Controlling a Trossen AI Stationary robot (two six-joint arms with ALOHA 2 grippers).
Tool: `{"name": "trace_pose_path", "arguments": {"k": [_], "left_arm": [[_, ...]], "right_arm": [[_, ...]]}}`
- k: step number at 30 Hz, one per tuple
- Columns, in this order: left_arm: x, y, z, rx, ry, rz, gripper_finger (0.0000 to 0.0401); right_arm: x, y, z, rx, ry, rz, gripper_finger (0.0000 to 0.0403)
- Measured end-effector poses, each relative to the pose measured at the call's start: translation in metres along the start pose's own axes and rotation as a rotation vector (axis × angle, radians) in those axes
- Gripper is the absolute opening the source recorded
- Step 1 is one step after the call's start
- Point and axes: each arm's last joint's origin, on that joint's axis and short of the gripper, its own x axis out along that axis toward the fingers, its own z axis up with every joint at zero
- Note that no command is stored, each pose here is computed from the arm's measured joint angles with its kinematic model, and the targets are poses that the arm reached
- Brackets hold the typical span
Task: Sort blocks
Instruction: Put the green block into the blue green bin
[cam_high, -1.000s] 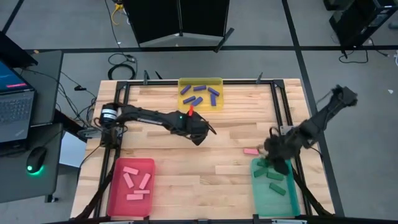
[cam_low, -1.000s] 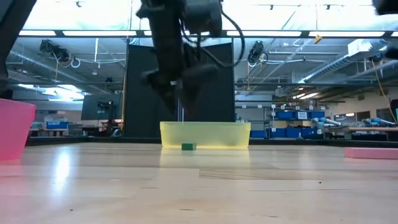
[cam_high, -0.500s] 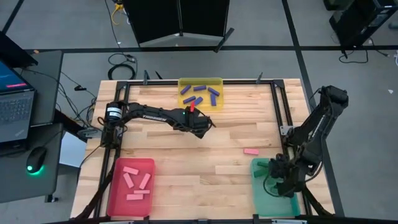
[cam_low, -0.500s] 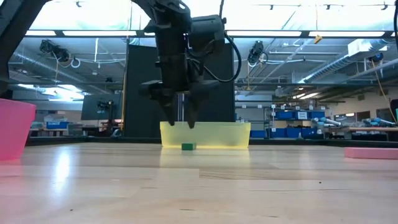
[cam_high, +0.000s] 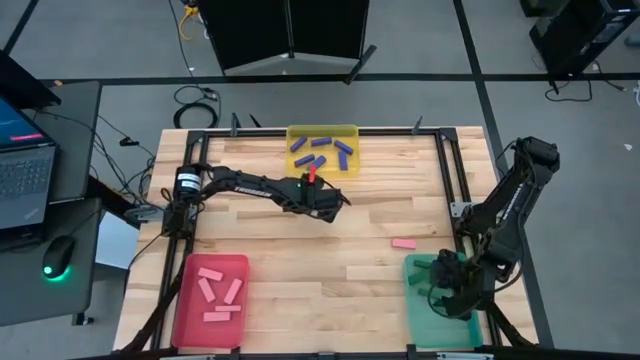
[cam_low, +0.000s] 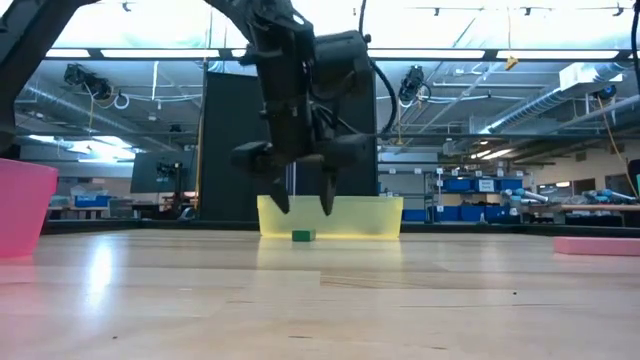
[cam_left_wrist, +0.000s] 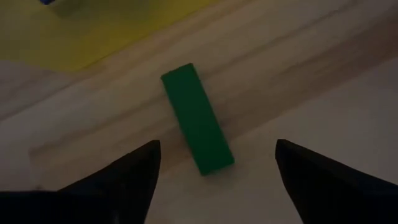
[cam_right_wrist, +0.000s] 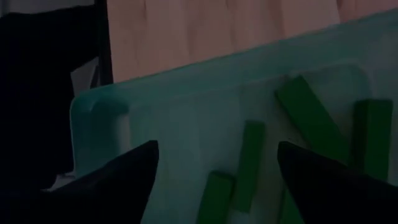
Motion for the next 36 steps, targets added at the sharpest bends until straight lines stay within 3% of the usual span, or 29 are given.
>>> {"name": "trace_pose_path", "arguments": {"k": [7, 12, 15, 21, 29, 33, 36], "left_arm": [[0.027, -0.002, -0.002, -0.033, 0.026, 0.022, 0.0344], [0.042, -0.005, -0.006, -0.045, 0.042, 0.03, 0.0317], [0.047, -0.006, -0.009, -0.038, 0.047, 0.036, 0.027], [0.048, -0.008, -0.009, -0.02, 0.044, 0.029, 0.0098], [0.041, -0.015, -0.014, 0.084, -0.012, 0.001, 0.0105], [0.022, -0.038, -0.024, 0.168, -0.08, -0.143, 0.0105], [-0.01, -0.064, -0.035, 0.253, -0.162, -0.29, 0.0105]], "right_arm": [[0.0, 0.002, 0.002, -0.043, -0.039, 0.012, 0.0325], [0.0, 0.002, 0.002, -0.057, -0.046, 0.014, 0.0325], [0.0, 0.002, 0.002, -0.058, -0.046, 0.014, 0.0322], [-0.006, 0.006, 0.003, -0.09, -0.021, 0.014, 0.0317], [-0.042, 0.024, 0.019, -0.197, -0.075, -0.011, 0.0309], [-0.068, 0.035, 0.031, -0.28, -0.162, 0.002, 0.0303], [-0.094, 0.043, 0.041, -0.344, -0.254, 0.008, 0.03]]}}
